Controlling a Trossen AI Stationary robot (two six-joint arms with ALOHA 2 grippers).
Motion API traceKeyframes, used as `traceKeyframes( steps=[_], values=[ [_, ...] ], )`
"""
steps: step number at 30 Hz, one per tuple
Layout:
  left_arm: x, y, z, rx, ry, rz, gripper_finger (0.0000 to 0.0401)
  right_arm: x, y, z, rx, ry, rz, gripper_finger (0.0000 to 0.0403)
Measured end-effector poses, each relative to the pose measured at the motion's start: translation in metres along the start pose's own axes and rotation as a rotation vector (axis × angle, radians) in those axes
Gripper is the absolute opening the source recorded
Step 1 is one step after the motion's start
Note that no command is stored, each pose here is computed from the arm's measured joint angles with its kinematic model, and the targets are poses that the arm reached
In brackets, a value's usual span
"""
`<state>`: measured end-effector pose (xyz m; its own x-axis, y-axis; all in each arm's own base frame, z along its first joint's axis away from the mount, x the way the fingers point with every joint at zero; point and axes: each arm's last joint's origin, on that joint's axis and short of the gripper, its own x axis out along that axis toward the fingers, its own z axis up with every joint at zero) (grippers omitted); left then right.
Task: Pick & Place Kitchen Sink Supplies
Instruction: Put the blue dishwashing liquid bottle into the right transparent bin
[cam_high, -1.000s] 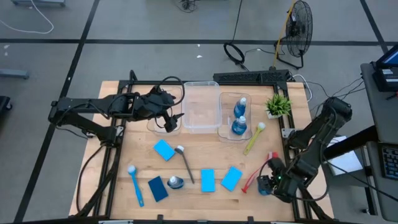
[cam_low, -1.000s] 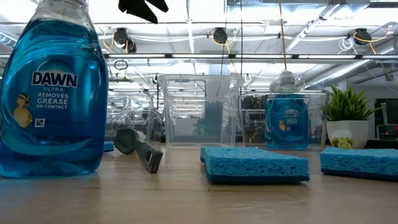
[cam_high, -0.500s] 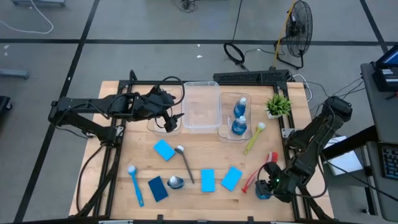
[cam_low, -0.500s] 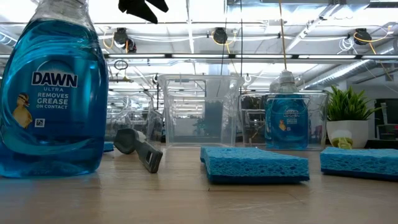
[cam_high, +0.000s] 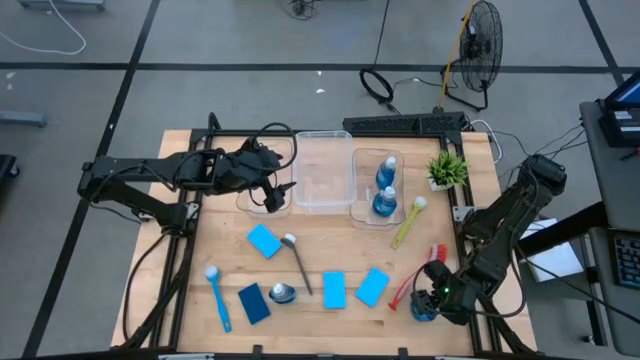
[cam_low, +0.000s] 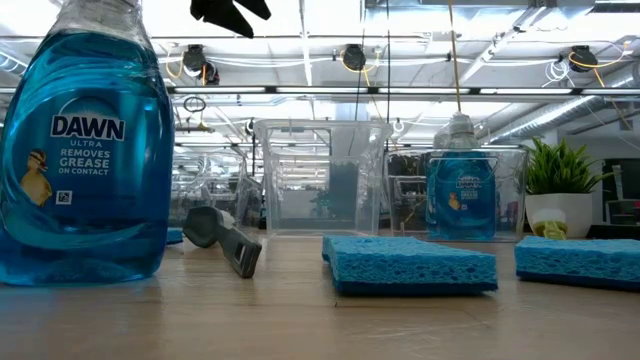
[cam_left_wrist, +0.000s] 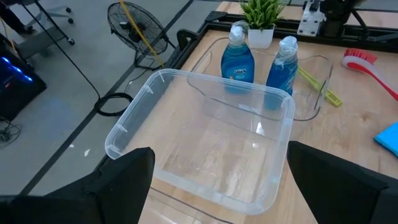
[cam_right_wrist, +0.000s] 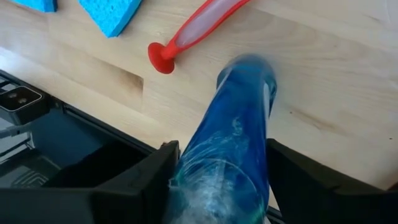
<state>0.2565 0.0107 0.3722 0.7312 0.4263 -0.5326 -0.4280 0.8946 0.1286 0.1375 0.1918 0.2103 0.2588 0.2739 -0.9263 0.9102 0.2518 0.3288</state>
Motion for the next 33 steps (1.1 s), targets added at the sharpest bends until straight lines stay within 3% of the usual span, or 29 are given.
traceKeyframes(
  steps=[12,28,33],
  values=[
    [0.0000,0.0000,0.0000,-0.001,0.000,0.000,0.0365,0.0003,-0.0016,0.0012,0.032,-0.010,-0.017,0.0176],
    [0.0000,0.0000,0.0000,-0.003,0.000,0.000,0.0365,-0.0006,-0.0030,0.0023,0.044,-0.018,-0.027,0.0171],
    [0.0000,-0.0001,0.0000,-0.003,0.000,0.000,0.0365,-0.0078,-0.0065,0.0054,0.044,-0.023,-0.034,0.0151]
  ],
)
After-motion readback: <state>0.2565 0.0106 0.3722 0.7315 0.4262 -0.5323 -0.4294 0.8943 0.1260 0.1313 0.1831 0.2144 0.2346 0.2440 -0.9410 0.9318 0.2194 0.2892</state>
